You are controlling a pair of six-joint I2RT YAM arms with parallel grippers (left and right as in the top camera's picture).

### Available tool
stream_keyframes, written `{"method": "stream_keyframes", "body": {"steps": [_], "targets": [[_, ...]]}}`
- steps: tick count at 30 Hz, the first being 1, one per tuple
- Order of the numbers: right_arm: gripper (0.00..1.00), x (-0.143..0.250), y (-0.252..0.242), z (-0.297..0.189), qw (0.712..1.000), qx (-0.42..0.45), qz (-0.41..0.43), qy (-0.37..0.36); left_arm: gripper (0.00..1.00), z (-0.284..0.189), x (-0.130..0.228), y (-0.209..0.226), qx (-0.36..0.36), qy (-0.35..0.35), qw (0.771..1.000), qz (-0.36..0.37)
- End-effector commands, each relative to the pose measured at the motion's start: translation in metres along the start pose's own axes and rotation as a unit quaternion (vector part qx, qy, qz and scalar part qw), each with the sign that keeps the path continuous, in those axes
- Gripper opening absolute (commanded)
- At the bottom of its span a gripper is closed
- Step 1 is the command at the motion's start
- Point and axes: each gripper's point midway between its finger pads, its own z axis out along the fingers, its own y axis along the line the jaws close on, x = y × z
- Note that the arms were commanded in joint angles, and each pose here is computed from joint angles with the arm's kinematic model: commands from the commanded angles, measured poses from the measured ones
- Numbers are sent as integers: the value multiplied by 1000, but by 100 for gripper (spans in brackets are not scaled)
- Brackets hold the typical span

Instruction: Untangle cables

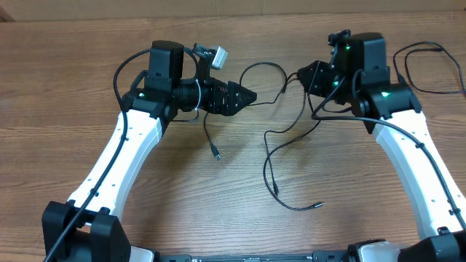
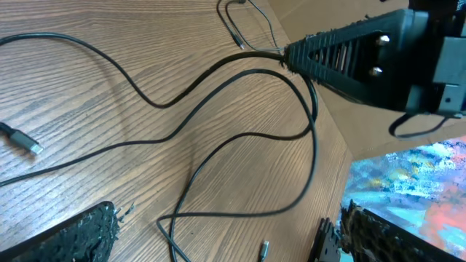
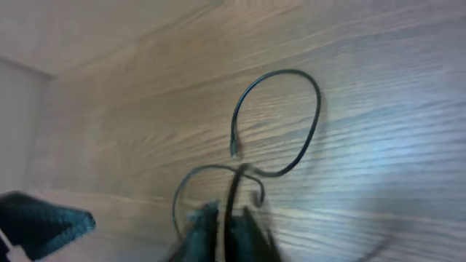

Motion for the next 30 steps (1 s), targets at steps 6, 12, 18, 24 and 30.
{"method": "stream_keyframes", "body": {"steps": [6,12,18,24,30], "targets": [[4,-18,15,-23,999,-23,-13,-35,100,-7,-6,-6,-1,-11,1000,4],[4,-13,27,-33,998,-52,-16,-27,99,-7,-5,-6,-1,-9,1000,2],[4,10,19,-31,999,-39,4,22,99,-7,-3,-6,-2,-6,1000,-3],[4,38,58,-43,981,-155,48,104,100,-7,-3,-6,-1,-6,1000,-2],[4,39,98,-62,953,-271,40,133,100,-7,-3,-7,1,-5,1000,-3]]}}
